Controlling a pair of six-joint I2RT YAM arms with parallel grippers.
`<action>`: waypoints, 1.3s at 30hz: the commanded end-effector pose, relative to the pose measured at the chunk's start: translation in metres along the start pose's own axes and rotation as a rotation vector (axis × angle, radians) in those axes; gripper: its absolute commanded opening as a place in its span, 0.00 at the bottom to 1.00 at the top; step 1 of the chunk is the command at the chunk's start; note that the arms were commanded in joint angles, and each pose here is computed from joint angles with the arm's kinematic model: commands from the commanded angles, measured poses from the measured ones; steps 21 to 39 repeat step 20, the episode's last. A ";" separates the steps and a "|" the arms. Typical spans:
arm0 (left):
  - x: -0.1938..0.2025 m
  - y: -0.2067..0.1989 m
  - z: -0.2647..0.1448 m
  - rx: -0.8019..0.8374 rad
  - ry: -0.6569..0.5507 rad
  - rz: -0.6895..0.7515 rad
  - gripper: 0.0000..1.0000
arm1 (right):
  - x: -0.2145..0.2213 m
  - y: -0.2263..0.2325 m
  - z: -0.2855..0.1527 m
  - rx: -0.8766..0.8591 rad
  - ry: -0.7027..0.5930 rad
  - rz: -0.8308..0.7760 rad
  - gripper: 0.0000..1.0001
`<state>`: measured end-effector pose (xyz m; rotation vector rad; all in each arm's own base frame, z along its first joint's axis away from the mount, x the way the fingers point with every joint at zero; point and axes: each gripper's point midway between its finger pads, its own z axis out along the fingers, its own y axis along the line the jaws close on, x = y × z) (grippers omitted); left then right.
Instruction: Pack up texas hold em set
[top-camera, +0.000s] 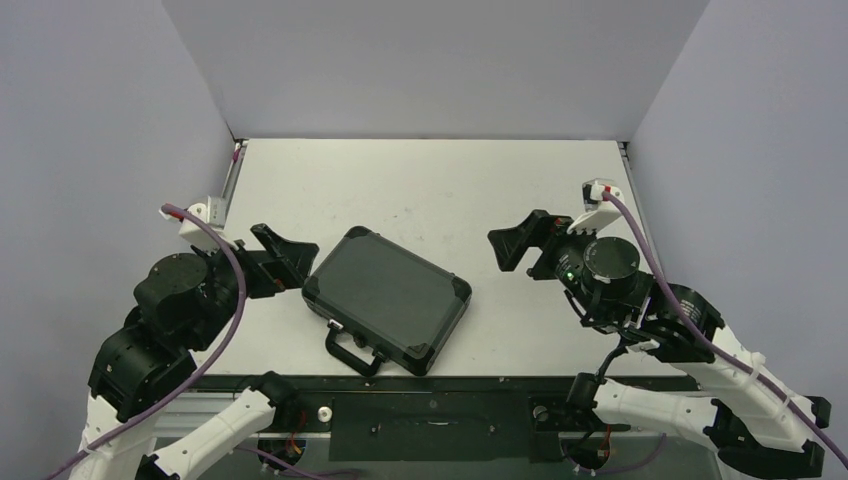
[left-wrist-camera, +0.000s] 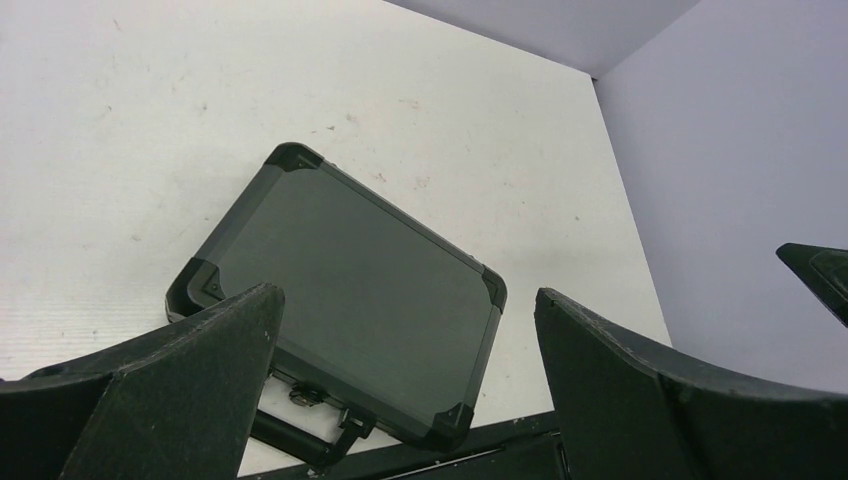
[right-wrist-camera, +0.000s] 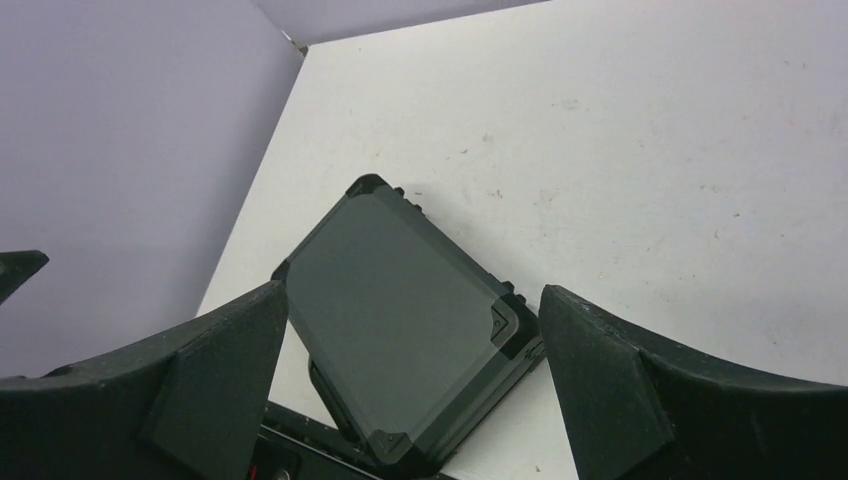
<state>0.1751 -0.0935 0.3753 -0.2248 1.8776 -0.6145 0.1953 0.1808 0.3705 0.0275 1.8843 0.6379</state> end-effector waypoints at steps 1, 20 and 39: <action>-0.019 -0.003 -0.003 -0.001 -0.060 0.026 0.96 | -0.026 -0.002 -0.001 0.021 -0.105 0.032 0.92; -0.011 0.003 -0.001 -0.012 -0.055 0.011 0.96 | -0.033 -0.019 -0.005 0.109 -0.135 0.015 0.95; -0.011 0.003 -0.001 -0.012 -0.055 0.011 0.96 | -0.033 -0.019 -0.005 0.109 -0.135 0.015 0.95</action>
